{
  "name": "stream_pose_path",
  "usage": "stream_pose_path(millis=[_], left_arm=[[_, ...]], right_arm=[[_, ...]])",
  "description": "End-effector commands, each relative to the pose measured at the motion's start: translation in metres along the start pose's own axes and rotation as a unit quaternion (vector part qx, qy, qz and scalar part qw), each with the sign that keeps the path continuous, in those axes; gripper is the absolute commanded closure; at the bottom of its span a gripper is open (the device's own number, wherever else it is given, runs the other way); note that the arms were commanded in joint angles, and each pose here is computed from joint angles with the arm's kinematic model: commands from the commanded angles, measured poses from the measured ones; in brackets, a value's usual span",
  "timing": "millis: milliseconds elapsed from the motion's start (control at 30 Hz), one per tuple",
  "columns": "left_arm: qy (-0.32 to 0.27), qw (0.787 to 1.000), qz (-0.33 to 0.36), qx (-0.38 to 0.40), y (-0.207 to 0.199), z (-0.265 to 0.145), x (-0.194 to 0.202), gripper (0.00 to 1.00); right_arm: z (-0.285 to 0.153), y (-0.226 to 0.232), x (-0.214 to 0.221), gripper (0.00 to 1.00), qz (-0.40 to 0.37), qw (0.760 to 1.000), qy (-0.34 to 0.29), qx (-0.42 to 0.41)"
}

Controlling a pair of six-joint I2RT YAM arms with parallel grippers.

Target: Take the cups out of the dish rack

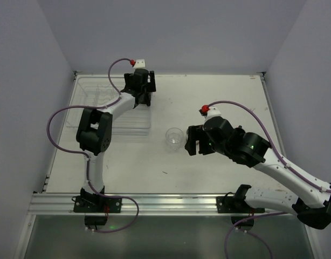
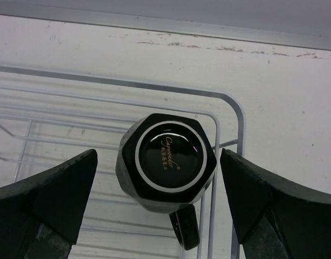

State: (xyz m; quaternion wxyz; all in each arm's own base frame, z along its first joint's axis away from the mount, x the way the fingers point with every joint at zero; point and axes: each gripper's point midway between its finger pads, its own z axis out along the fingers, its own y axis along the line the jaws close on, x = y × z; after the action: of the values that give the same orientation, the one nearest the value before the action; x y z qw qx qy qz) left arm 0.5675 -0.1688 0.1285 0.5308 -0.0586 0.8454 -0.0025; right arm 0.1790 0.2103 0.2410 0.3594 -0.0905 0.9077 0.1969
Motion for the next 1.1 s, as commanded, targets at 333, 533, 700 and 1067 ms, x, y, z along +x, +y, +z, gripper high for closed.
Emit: stream_pose_path(millis=[333,533,700,1067], left_arm=[[-0.034,0.999,-0.011,-0.01,-0.007,0.012,-0.021,0.0],[-0.018,1.0,-0.019,-0.015,-0.005,0.013,-0.012,0.0],[-0.003,1.0,-0.018,-0.014,-0.005,0.011,-0.005,0.01],[0.014,0.999,-0.036,-0.015,-0.003,0.002,0.003,0.18]], right_arm=[[-0.002,0.005,-0.003,0.23,0.009,1.0,-0.014,-0.016],[-0.004,0.006,-0.006,0.23,0.009,1.0,-0.02,-0.019],[-0.002,0.005,-0.004,0.23,0.008,1.0,-0.017,-0.016],[-0.005,0.009,-0.009,0.23,0.008,0.999,-0.025,-0.027]])
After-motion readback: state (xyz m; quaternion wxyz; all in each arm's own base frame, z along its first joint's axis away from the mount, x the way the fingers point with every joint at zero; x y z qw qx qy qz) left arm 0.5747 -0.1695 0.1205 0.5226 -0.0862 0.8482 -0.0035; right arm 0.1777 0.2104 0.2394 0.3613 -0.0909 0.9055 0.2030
